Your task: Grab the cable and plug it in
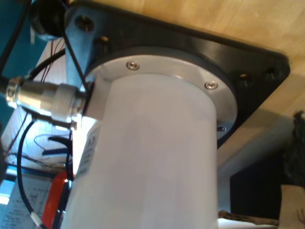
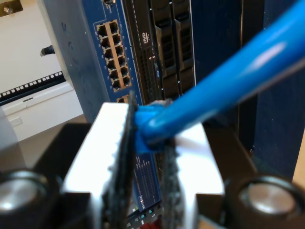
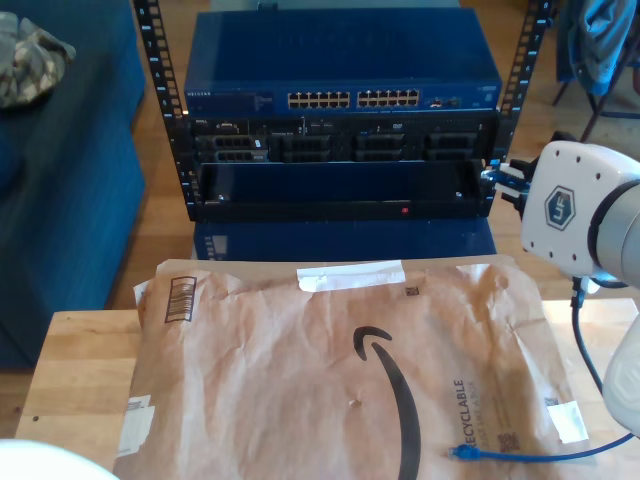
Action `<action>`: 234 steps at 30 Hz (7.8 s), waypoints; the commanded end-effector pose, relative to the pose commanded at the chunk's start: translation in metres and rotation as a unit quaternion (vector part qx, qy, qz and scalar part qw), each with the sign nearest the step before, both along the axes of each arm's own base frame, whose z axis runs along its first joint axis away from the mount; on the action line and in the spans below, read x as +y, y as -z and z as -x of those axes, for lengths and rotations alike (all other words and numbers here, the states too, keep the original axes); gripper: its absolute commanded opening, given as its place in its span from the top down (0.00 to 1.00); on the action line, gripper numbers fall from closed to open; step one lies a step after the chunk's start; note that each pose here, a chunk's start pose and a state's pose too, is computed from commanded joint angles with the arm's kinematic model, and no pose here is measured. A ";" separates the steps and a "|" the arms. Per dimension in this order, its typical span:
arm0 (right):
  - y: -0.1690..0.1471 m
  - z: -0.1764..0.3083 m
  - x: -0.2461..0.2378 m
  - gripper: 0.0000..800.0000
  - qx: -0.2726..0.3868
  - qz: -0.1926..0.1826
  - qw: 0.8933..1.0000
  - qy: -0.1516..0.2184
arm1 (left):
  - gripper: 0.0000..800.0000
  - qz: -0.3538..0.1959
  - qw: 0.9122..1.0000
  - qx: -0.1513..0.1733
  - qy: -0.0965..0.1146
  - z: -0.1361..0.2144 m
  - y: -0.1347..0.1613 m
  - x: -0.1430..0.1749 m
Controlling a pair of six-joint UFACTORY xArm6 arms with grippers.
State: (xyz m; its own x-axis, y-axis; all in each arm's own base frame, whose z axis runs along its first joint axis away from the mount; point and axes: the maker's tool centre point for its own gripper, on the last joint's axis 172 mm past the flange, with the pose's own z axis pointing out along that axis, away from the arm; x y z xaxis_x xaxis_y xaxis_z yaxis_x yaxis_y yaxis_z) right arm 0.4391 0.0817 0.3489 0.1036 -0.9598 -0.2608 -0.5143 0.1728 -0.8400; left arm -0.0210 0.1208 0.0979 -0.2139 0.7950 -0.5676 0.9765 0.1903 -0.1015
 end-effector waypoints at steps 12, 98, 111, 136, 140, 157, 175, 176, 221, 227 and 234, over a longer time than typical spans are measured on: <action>0.001 0.000 0.000 0.99 0.001 0.003 1.000 -0.001 | 0.00 -0.070 0.995 -0.064 0.026 0.007 0.045 0.003; 0.015 -0.088 0.086 1.00 -0.146 0.063 0.987 -0.021 | 0.00 -0.077 0.989 -0.127 0.009 -0.010 0.071 -0.003; 0.012 -0.130 0.093 1.00 -0.247 0.028 0.968 0.032 | 0.00 -0.077 0.989 -0.127 0.009 -0.010 0.071 -0.003; 0.048 -0.167 0.087 1.00 -0.264 0.057 0.956 0.113 | 0.00 -0.077 0.989 -0.127 0.010 -0.010 0.071 -0.003; 0.053 -0.167 0.082 1.00 -0.265 0.070 0.953 0.128 | 0.00 -0.077 0.989 -0.127 0.010 -0.010 0.071 -0.003; 0.062 -0.202 0.072 1.00 -0.278 0.113 0.939 0.169 | 0.00 -0.077 0.989 -0.127 0.009 -0.010 0.071 -0.003; 0.070 -0.216 0.056 1.00 -0.278 0.125 0.935 0.182 | 0.00 -0.077 0.989 -0.127 0.009 -0.010 0.071 -0.003; 0.073 -0.216 0.057 1.00 -0.277 0.127 0.935 0.180 | 0.00 -0.077 0.989 -0.127 0.010 -0.010 0.071 -0.003; 0.077 -0.227 0.043 1.00 -0.288 0.126 0.928 0.199 | 0.00 -0.077 0.989 -0.127 0.009 -0.010 0.071 -0.003; 0.077 -0.228 0.041 1.00 -0.287 0.126 0.928 0.200 | 0.00 -0.077 0.989 -0.127 0.009 -0.010 0.071 -0.003; 0.076 -0.228 0.042 1.00 -0.287 0.125 0.929 0.199 | 0.00 -0.077 0.989 -0.127 0.009 -0.010 0.071 -0.003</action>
State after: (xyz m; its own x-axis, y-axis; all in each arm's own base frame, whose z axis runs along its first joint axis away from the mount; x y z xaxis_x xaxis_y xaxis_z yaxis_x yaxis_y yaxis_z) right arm 0.6671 0.1241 0.2726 -0.2188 -0.9751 -0.0366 0.0937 0.0163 -0.9955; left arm -0.0110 0.1178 0.0271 -0.0646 0.8786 -0.4732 0.9703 0.1661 0.1759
